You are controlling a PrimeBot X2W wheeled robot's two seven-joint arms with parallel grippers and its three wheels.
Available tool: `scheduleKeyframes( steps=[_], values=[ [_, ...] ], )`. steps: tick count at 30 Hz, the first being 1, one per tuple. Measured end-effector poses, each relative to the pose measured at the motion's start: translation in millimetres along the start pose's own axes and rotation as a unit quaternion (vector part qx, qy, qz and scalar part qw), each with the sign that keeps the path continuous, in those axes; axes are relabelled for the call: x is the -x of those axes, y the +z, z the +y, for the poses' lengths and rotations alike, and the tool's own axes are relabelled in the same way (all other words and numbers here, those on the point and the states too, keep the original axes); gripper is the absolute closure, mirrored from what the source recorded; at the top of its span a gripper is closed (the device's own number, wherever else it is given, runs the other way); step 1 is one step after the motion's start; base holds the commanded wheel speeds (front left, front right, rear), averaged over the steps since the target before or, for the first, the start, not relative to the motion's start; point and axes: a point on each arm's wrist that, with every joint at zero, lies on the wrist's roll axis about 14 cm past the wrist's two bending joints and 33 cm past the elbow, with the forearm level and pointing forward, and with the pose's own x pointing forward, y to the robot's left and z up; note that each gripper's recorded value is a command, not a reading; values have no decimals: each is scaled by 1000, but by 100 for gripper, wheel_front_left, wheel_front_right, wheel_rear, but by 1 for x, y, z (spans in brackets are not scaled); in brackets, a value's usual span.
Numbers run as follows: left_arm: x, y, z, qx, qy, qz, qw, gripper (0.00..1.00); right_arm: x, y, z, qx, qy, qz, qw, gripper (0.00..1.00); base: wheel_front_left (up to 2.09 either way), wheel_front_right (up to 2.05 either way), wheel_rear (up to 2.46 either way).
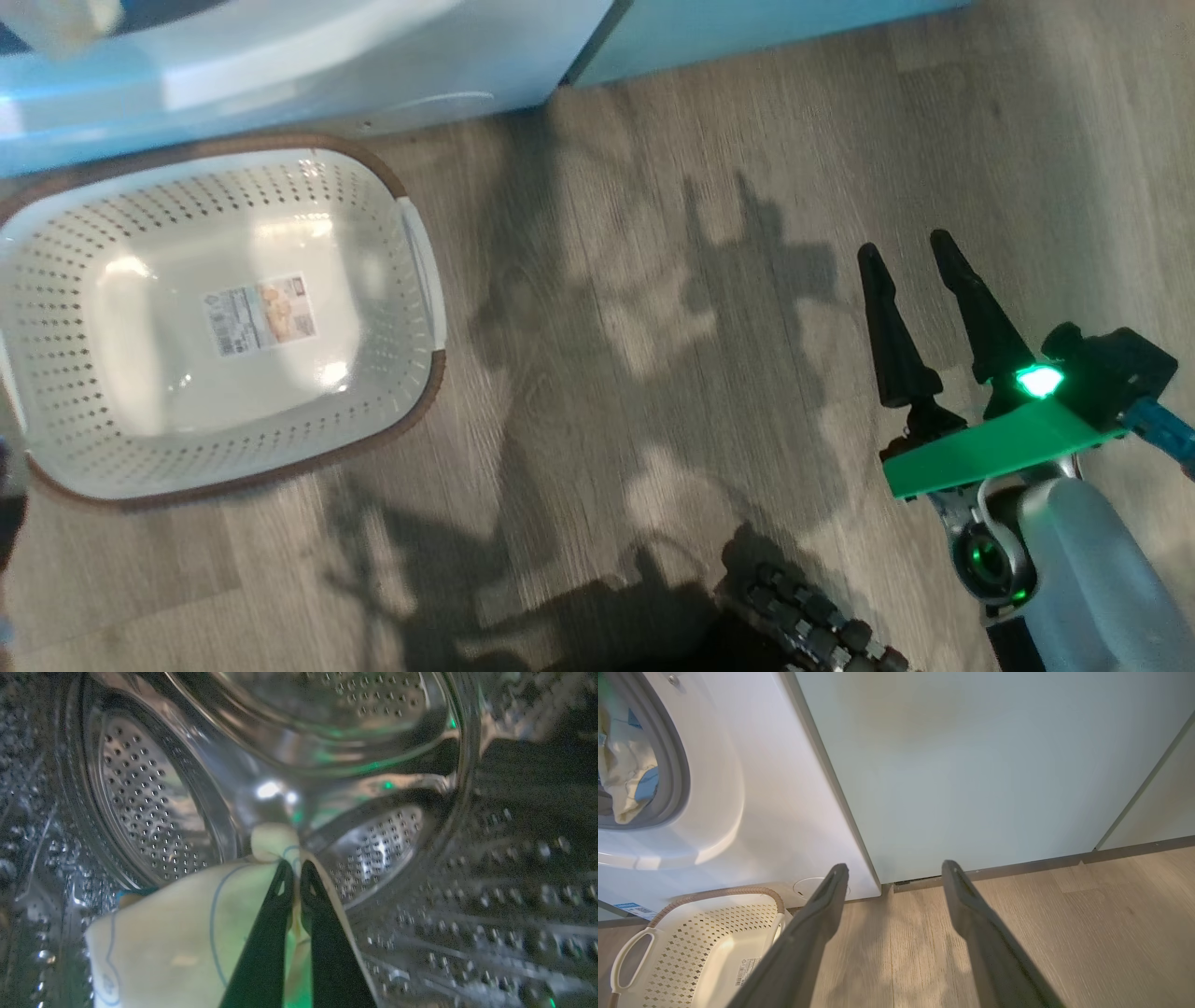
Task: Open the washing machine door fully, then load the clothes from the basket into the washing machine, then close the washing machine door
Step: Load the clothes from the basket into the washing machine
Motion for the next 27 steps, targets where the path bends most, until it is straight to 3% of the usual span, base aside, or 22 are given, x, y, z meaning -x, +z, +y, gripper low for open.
scheduleKeyframes(
  steps=[9,14,20,22,23,24,25,26,27],
  values=[
    [-16,32,15,10,23,-79,997,100,-11,-11,-1,8,2,14,1000,0,0,0,0],
    [-15,29,18,13,28,-82,996,100,-13,-12,2,4,5,16,1000,0,0,0,0],
    [3,-43,22,-1,32,30,999,100,-13,-10,3,0,7,13,1000,0,0,0,0],
    [9,-58,22,-14,29,60,998,77,-13,-9,4,-1,8,12,1000,0,0,0,0],
    [10,-63,21,-20,27,71,997,59,-13,-9,5,-2,9,11,1000,0,0,0,0],
    [11,-66,20,-25,24,81,996,40,-13,-8,5,-2,9,10,1000,0,0,0,0],
    [13,-70,19,-27,24,90,995,10,-12,-7,5,-2,10,9,1000,0,0,0,0],
    [14,-72,18,-27,24,99,994,0,-12,-6,6,-3,11,7,1000,0,0,0,0],
    [16,-74,17,-30,23,107,994,0,-12,-5,6,-3,12,5,1000,0,0,0,0]
  ],
)
